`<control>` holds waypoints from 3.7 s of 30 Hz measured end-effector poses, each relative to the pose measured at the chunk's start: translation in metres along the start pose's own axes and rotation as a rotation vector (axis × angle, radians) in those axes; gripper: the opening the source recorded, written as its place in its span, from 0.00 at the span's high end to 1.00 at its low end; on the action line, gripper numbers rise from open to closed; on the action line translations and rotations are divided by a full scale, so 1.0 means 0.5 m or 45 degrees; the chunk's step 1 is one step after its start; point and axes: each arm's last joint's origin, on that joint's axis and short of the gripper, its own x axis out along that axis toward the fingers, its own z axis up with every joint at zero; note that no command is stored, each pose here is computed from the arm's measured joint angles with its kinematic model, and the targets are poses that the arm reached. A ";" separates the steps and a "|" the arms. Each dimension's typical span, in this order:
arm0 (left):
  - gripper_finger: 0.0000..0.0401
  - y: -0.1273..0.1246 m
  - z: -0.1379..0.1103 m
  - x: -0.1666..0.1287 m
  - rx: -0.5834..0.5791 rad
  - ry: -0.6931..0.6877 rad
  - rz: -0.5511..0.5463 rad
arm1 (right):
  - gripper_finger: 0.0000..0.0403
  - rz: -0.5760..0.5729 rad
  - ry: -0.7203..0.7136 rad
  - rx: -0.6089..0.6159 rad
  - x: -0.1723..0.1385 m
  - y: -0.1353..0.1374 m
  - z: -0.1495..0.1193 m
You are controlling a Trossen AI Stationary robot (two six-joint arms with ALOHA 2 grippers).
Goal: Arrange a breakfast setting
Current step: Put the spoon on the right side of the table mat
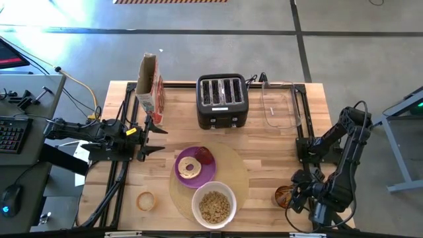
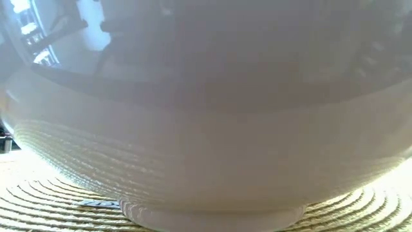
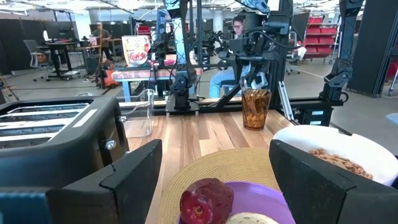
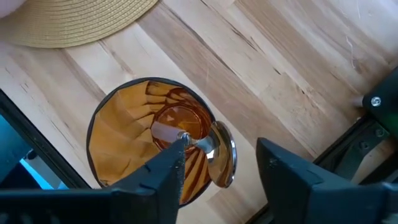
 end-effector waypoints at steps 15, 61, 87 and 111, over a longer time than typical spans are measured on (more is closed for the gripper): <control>0.28 0.000 0.000 0.000 0.000 0.000 0.000 | 0.69 -0.004 0.011 0.015 0.000 0.000 -0.001; 0.28 0.000 0.000 0.000 0.000 0.000 0.000 | 1.00 -0.013 0.046 0.029 -0.058 0.000 0.018; 0.28 0.000 0.000 0.000 0.000 0.001 0.000 | 1.00 0.162 0.003 -0.129 -0.178 0.022 0.140; 0.28 0.000 0.000 0.000 0.000 0.000 0.000 | 1.00 0.294 0.043 -0.547 -0.109 0.034 0.381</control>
